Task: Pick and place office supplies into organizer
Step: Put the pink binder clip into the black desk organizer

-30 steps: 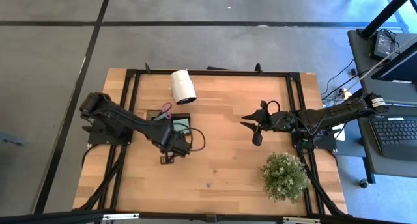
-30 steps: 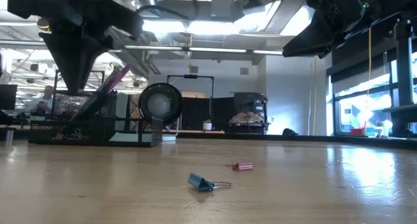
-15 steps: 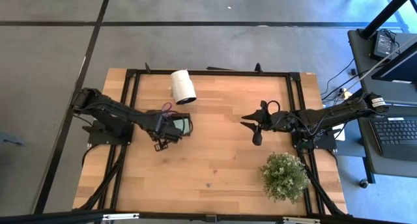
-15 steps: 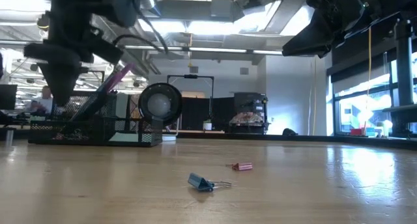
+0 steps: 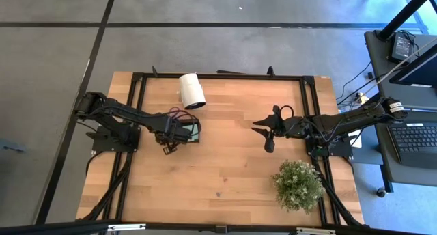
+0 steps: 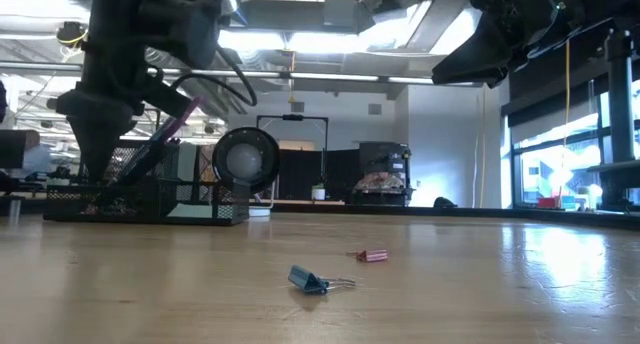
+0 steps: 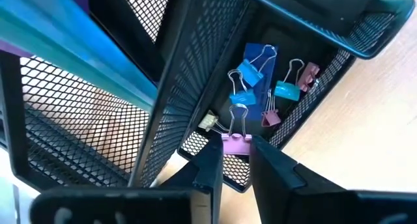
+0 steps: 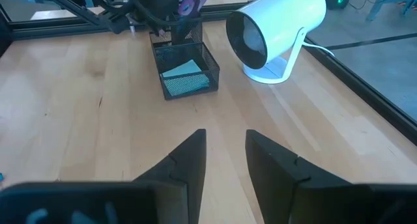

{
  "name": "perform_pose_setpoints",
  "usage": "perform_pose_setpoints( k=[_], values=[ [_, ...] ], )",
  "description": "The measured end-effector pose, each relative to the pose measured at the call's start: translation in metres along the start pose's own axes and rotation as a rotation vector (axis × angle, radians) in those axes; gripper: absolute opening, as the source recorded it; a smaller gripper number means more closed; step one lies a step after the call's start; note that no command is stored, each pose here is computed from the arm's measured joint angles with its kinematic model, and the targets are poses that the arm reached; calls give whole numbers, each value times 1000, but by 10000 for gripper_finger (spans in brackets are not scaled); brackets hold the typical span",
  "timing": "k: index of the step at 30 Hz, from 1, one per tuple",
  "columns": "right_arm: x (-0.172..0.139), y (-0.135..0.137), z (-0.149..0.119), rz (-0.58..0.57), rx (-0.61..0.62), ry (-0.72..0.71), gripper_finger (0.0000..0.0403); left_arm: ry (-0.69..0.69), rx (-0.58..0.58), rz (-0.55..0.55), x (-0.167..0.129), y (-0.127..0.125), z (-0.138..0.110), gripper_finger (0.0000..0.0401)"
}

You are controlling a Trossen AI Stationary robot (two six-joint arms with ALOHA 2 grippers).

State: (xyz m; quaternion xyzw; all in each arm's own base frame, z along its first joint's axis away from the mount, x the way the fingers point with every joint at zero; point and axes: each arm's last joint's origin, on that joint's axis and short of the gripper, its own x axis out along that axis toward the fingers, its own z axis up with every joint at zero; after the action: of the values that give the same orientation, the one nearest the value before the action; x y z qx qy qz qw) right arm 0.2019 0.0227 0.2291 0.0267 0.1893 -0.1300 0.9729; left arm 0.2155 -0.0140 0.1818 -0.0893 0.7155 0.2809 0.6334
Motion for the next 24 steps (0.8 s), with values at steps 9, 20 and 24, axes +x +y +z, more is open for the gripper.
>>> perform_pose_setpoints(
  k=[9, 20, 24],
  values=[
    [0, 0, 0, 0, -3, 0, 113, -4, -7, 4, 0, 0, 0, 97],
    [0, 0, 0, 0, -4, 1, 113, 22, 13, -41, -4, -2, 0, 134],
    [0, 0, 0, 0, -3, 1, 113, -7, 39, -99, -18, -8, 4, 132]
  ],
)
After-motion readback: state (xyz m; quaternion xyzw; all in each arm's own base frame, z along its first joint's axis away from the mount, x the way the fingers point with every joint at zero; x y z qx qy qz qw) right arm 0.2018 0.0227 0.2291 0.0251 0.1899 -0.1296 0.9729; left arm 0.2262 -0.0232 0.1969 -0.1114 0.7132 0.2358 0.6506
